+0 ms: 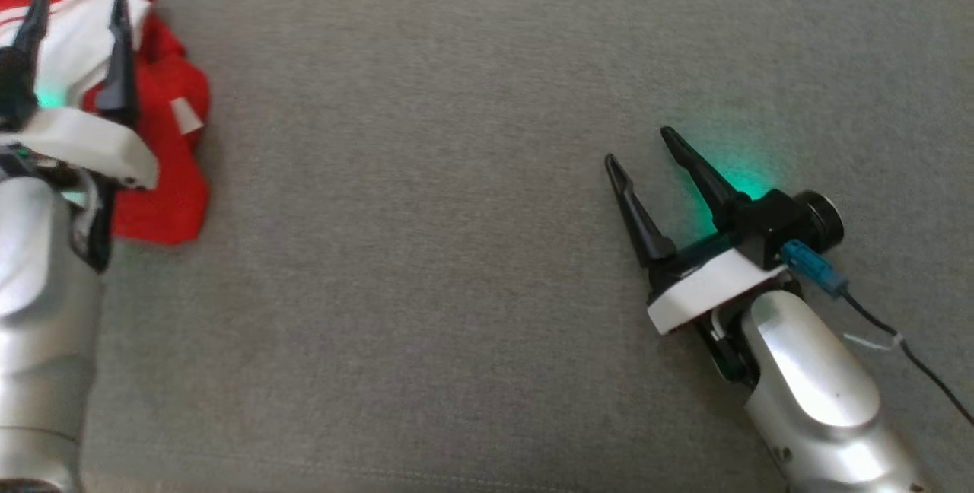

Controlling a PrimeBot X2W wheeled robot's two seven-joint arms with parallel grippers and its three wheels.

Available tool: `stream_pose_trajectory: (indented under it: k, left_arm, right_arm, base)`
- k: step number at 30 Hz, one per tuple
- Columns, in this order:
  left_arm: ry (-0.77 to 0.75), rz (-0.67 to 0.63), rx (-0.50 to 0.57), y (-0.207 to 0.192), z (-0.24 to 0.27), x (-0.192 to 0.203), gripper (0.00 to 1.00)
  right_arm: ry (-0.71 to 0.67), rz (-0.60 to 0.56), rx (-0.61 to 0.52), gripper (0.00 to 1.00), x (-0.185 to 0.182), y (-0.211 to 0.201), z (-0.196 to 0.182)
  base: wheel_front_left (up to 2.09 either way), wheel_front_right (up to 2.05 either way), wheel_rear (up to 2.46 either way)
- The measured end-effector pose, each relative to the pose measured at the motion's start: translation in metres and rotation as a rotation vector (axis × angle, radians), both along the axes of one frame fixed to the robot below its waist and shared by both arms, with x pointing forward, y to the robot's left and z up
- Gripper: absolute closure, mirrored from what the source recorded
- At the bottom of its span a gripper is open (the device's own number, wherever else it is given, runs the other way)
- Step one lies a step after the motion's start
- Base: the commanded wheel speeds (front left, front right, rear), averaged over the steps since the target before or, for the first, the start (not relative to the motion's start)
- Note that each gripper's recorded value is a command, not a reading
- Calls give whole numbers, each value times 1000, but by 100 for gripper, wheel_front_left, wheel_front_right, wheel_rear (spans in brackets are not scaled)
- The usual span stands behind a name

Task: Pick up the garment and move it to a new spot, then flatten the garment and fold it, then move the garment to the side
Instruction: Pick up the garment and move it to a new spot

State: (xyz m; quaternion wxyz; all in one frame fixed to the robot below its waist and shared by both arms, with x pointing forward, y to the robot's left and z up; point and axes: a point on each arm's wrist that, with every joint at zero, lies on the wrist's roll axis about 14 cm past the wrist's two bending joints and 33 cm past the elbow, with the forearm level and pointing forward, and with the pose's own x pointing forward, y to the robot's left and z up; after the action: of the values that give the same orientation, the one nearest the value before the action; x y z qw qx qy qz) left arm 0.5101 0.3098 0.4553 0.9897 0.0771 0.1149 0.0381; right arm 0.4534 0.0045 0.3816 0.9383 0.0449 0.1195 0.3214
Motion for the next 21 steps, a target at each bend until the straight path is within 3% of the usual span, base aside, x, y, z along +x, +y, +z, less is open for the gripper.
stream_pose_trajectory:
  k: [8,19,20,21]
  left_arm:
    - [235,46,46,16,-61,16,0]
    - [402,152,-7,21,-108,13,0]
    - [402,156,-14,21,-108,13,56]
    - [401,156,-16,21,-108,14,65]
  right_arm:
    - [-3,-47,8,0,12,-18,-5]
    - [-8,-115,10,0,23,-41,-6]
    - [-9,-116,10,0,24,-41,-6]
    - [-9,-117,10,0,24,-42,-5]
  base:
    - [0,0,0]
    - [0,0,0]
    - [0,0,0]
    - [0,0,0]
